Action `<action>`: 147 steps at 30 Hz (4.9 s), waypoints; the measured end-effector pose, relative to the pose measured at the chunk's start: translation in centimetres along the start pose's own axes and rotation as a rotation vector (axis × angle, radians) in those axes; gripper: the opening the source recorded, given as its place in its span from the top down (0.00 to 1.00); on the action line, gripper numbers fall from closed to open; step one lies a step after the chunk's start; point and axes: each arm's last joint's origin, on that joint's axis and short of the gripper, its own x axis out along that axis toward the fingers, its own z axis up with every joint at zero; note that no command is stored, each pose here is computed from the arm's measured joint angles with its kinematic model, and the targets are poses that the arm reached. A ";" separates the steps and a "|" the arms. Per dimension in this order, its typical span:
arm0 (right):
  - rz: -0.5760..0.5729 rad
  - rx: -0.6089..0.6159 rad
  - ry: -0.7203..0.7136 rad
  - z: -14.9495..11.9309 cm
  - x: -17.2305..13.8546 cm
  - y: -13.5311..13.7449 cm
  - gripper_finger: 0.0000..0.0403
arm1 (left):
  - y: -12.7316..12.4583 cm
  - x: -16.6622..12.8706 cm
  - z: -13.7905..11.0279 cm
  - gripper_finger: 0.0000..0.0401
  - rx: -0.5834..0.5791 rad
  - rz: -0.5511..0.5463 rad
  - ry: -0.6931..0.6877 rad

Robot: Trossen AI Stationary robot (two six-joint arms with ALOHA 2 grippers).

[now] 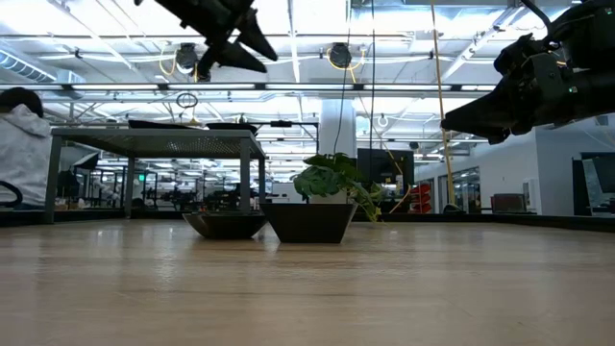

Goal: Pick & Place Mini shaped plates
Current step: Stack the distorted square plate on top of the distorted square plate on the shelf

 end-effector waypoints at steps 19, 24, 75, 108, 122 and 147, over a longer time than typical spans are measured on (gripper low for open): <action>0.000 0.000 0.000 0.0 0.0 0.0 0.68 | -5.8 4.1 -5.0 0.63 0.039 -0.089 0.017; 0.000 0.000 0.000 0.0 0.0 0.0 0.68 | -6.0 4.0 -5.1 0.63 0.042 -0.093 0.022; -0.001 0.007 -0.009 0.1 0.0 0.0 0.68 | -6.8 3.7 -5.9 0.63 0.123 -0.450 0.226; 0.000 0.027 -0.009 0.1 0.0 0.0 0.68 | -13.0 4.9 -18.4 0.63 0.700 -0.515 0.405; 0.000 0.028 -0.008 0.1 0.0 0.0 0.68 | -11.2 8.1 -22.3 0.65 0.733 -0.355 0.504; -0.001 0.026 0.006 -0.1 0.1 0.0 0.68 | -14.1 2.4 -11.8 0.98 0.644 -0.208 0.095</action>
